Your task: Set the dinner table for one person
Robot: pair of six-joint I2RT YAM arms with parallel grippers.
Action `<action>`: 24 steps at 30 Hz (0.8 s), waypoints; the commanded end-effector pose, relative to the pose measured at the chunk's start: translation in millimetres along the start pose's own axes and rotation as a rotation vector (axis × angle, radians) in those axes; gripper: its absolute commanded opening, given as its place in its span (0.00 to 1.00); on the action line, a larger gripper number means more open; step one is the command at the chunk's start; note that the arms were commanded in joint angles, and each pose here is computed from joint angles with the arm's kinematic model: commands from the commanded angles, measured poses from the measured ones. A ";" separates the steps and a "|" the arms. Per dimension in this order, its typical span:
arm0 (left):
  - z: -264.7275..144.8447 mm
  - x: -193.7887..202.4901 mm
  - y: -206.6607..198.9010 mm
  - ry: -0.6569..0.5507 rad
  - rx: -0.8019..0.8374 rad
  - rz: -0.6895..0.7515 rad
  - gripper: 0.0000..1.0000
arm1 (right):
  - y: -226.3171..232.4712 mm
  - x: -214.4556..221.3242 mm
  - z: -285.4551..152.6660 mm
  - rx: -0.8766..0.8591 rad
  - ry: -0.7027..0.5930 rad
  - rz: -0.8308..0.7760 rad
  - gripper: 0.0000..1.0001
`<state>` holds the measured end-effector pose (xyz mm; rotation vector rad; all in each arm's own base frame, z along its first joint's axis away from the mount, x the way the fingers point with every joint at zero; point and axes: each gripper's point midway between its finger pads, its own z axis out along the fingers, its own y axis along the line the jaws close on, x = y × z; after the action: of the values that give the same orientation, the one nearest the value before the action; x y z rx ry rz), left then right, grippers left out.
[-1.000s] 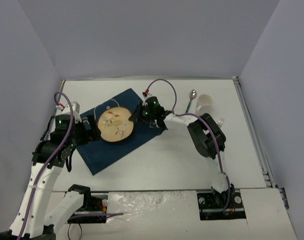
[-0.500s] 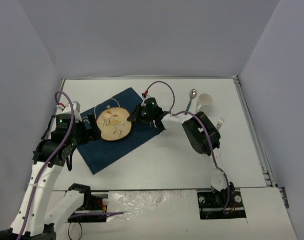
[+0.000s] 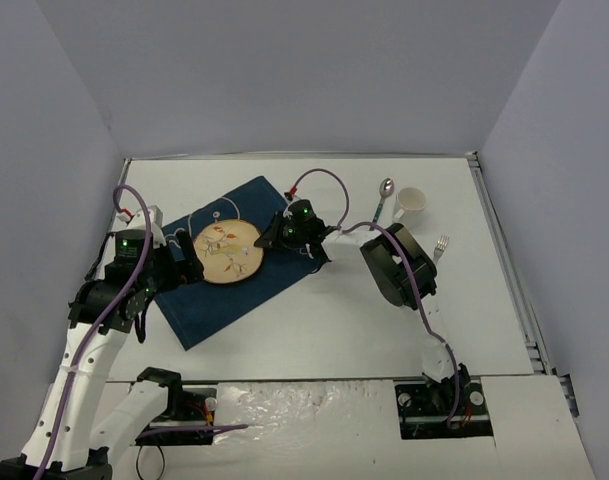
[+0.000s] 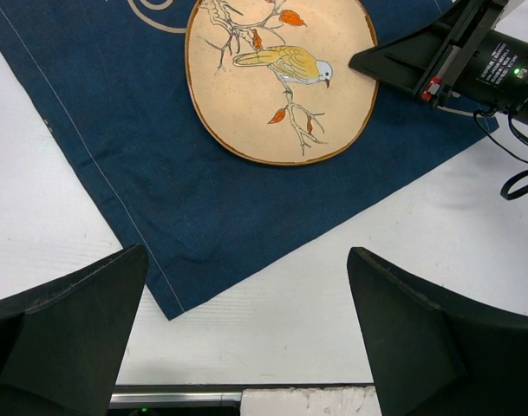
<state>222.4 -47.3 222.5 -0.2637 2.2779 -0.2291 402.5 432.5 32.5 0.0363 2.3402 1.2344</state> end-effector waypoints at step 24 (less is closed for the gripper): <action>15.7 19.2 11.1 -0.028 -0.014 0.008 0.97 | -94.2 -141.1 -289.8 1.057 -0.645 -0.162 0.90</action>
<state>212.3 -41.5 193.1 -0.2765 2.3137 -0.1923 426.6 217.0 143.4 0.2847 2.1544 0.1258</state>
